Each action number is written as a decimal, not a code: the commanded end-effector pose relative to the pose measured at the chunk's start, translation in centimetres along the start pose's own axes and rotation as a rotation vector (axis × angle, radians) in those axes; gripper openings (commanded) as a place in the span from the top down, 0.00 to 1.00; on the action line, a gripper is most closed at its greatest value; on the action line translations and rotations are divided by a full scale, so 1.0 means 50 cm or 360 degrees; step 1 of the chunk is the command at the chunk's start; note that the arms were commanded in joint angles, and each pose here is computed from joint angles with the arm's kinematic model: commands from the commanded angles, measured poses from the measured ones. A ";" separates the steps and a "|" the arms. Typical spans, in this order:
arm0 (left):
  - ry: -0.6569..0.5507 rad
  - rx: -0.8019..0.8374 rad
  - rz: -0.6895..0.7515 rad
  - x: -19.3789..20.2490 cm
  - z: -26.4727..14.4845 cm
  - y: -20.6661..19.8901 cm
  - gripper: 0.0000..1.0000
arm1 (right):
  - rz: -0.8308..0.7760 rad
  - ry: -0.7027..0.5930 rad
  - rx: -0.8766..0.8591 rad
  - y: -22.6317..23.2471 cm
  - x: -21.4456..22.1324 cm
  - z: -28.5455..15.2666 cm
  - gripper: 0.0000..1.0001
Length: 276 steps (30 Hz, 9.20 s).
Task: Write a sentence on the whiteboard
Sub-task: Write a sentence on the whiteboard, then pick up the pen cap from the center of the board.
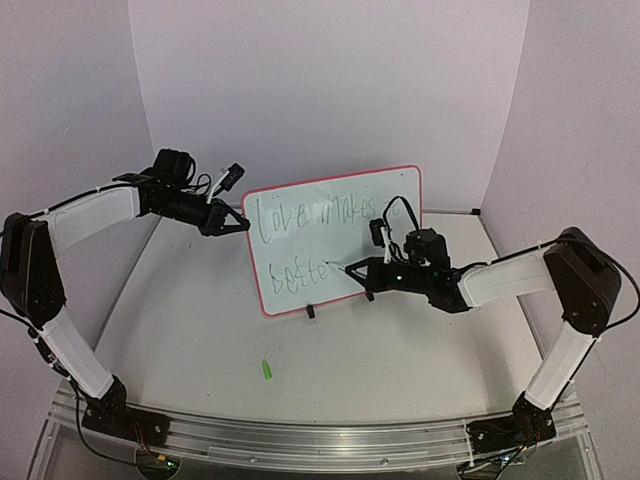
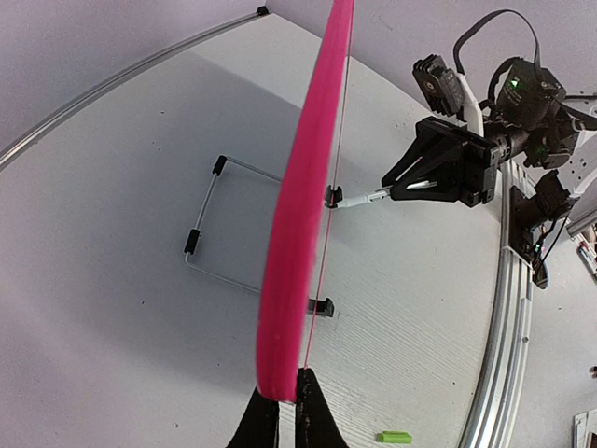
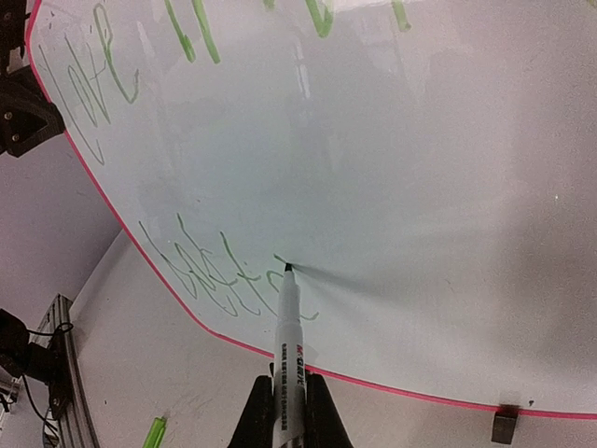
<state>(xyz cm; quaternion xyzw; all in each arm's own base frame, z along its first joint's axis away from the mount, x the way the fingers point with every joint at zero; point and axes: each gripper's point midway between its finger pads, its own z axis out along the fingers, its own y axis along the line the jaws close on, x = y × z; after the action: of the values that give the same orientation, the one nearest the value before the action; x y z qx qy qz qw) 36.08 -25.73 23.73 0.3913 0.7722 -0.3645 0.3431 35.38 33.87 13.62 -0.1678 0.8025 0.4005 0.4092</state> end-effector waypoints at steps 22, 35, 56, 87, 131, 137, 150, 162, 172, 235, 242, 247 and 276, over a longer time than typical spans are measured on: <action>0.0078 0.0023 0.0013 0.021 0.012 -0.019 1.00 | 0.0099 0.0086 0.0076 -0.047 0.064 0.004 1.00; 0.0073 0.0022 0.0017 0.019 0.010 -0.020 1.00 | 0.0041 -0.0090 0.0035 -0.008 -0.025 -0.016 1.00; 0.0078 0.0021 0.0013 0.021 0.012 -0.019 1.00 | 0.0023 -0.0178 0.0096 -0.011 -0.055 -0.030 1.00; 0.0074 0.0023 0.0017 0.020 0.010 -0.022 1.00 | 0.0018 -0.0148 0.0077 -0.007 -0.007 -0.089 1.00; 0.0088 0.0019 0.0005 0.025 0.015 -0.017 1.00 | 0.0054 -0.0058 0.0175 -0.047 0.037 -0.038 1.00; 0.0084 0.0017 -0.0004 0.022 0.013 -0.018 1.00 | 0.0046 -0.0192 0.0213 -0.021 0.004 -0.134 1.00; 0.0078 -0.0204 0.0016 0.011 -0.024 0.001 0.49 | -0.0098 -0.0459 0.0466 -0.021 -0.051 -0.306 1.00; -0.0104 -0.0607 -0.0181 0.018 -0.106 0.021 0.07 | -0.0140 -0.0456 0.0443 0.012 -0.064 -0.365 1.00; -0.0220 -0.1073 -0.1232 0.247 -0.181 0.007 0.15 | -0.0040 -0.0370 0.0439 0.005 -0.027 -0.371 1.00; 0.0829 -0.0365 -0.0791 0.432 0.300 -0.338 0.50 | 0.0153 -0.0125 0.0575 -0.053 0.074 -0.334 1.00; 0.1047 -0.0584 -0.0574 0.486 0.255 -0.318 0.50 | 0.0158 -0.0110 0.0577 -0.055 0.078 -0.329 1.00; 0.1100 -0.0535 -0.0456 0.497 0.251 -0.334 0.51 | 0.0170 -0.0109 0.0578 -0.057 0.082 -0.327 1.00; 0.1292 -0.0433 -0.0158 0.541 0.251 -0.340 0.97 | 0.0104 0.0091 0.0376 -0.007 0.101 -0.304 1.00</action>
<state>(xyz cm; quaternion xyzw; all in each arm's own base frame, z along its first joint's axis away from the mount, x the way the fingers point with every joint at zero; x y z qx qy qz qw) 13.32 -34.72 1.19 0.3966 0.9092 -0.1063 0.0690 25.24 20.27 13.07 -0.0590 0.8687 0.2821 0.4029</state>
